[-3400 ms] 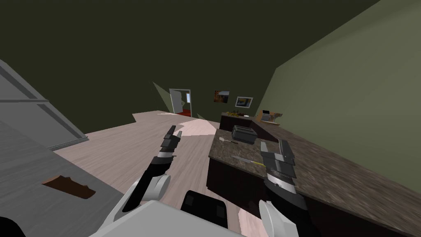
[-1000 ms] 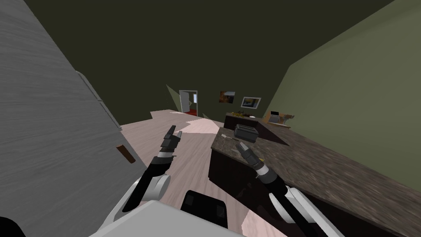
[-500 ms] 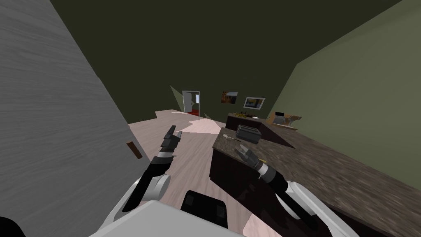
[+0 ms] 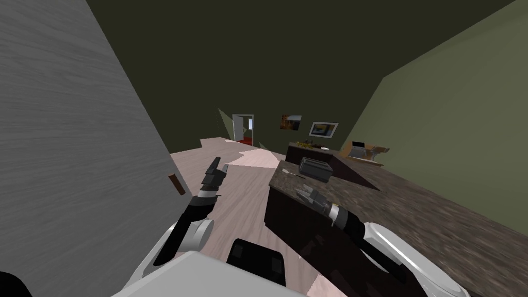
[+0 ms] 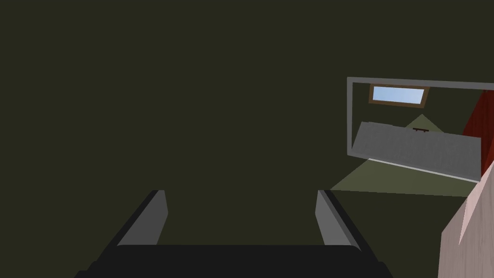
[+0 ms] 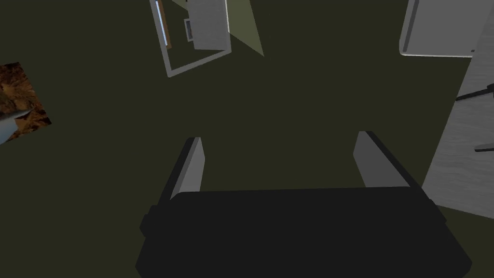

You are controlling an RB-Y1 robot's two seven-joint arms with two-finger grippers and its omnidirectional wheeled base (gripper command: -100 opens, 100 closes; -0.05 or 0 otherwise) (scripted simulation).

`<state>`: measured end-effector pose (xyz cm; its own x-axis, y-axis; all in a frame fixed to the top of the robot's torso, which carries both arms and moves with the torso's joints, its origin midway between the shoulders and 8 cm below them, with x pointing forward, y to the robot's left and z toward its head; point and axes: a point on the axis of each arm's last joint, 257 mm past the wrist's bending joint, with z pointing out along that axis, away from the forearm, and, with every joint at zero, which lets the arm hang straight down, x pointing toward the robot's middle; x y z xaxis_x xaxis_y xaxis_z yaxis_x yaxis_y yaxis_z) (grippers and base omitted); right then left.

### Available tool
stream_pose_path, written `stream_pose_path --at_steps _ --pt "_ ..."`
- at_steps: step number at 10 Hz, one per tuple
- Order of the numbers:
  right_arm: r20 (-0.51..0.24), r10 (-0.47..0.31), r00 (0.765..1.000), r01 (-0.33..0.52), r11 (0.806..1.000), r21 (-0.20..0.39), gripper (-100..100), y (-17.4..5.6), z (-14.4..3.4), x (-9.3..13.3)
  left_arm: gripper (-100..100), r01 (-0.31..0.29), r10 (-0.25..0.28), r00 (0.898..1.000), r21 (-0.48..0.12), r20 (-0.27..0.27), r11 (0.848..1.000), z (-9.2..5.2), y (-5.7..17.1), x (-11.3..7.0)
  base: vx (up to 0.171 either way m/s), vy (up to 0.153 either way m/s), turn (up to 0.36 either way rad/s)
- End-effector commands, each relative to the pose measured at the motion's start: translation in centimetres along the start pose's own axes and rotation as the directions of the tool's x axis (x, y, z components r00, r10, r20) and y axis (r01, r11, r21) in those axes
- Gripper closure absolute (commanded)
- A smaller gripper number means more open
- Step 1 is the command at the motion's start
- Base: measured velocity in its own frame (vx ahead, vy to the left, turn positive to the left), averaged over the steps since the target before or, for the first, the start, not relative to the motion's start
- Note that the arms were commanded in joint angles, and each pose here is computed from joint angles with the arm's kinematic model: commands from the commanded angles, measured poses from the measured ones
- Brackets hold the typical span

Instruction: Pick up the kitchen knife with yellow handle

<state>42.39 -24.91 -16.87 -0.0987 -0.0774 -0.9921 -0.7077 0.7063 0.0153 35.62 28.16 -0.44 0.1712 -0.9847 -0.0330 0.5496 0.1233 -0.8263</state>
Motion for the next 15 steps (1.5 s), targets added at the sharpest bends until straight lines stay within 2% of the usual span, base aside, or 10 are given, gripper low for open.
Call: stream_pose_path --at_steps 1,4,8,9,10,11,12,13,14,15 --pt "-0.087 -0.059 0.994 0.058 0.998 -0.008 -100 -1.3 -0.7 2.0 0 0.0 0.0 1.0 0.0 0.0 1.0 0.0 0.0 0.0 -0.001 0.011 0.153" --pt "-0.198 -0.132 0.971 0.132 0.991 -0.016 -100 -3.3 -2.3 4.2 0 0.0 0.0 1.0 0.0 0.0 1.0 0.0 0.0 0.0 0.003 0.011 0.069" --pt "-0.366 -0.223 0.903 0.222 0.974 -0.047 -100 -6.6 -5.7 7.6 0 0.0 0.0 1.0 0.0 0.0 1.0 0.0 0.0 0.0 0.011 0.017 0.099" --pt "-0.437 -0.264 0.86 0.257 0.963 -0.076 -100 -7.8 -7.4 8.9 0 0.0 0.0 1.0 0.0 0.0 1.0 0.0 0.0 0.0 0.022 0.021 0.109" --pt "-0.444 -0.257 0.858 0.254 0.965 -0.066 -100 -8.2 -7.7 9.2 0 0.0 0.0 1.0 0.0 0.0 1.0 0.0 0.0 0.0 0.02 0.017 0.067" --pt "-0.51 -0.29 0.81 0.282 0.955 -0.096 -100 -9.4 -9.6 10.3 0 0.0 0.0 1.0 0.0 0.0 1.0 0.0 0.0 0.0 0.018 0.025 0.135" --pt "-0.518 -0.282 0.808 0.279 0.956 -0.085 -100 -9.8 -10.0 10.6 0 0.0 0.0 1.0 0.0 0.0 1.0 0.0 0.0 0.0 0.018 0.021 0.076" --pt "-0.576 -0.31 0.757 0.299 0.947 -0.117 -100 -10.8 -11.9 11.6 0 0.0 0.0 1.0 0.0 0.0 1.0 0.0 0.0 0.0 0.032 0.03 0.112" --pt "-0.586 -0.299 0.754 0.295 0.95 -0.104 -100 -11.3 -12.4 11.9 0 0.0 0.0 1.0 0.0 0.0 1.0 0.0 0.0 0.0 0.028 0.023 0.063" --pt "-0.643 -0.314 0.699 0.305 0.944 -0.128 -100 -12.4 -14.7 12.9 0 0.0 0.0 1.0 0.0 0.0 1.0 0.0 0.0 0.0 0.031 0.029 0.139"
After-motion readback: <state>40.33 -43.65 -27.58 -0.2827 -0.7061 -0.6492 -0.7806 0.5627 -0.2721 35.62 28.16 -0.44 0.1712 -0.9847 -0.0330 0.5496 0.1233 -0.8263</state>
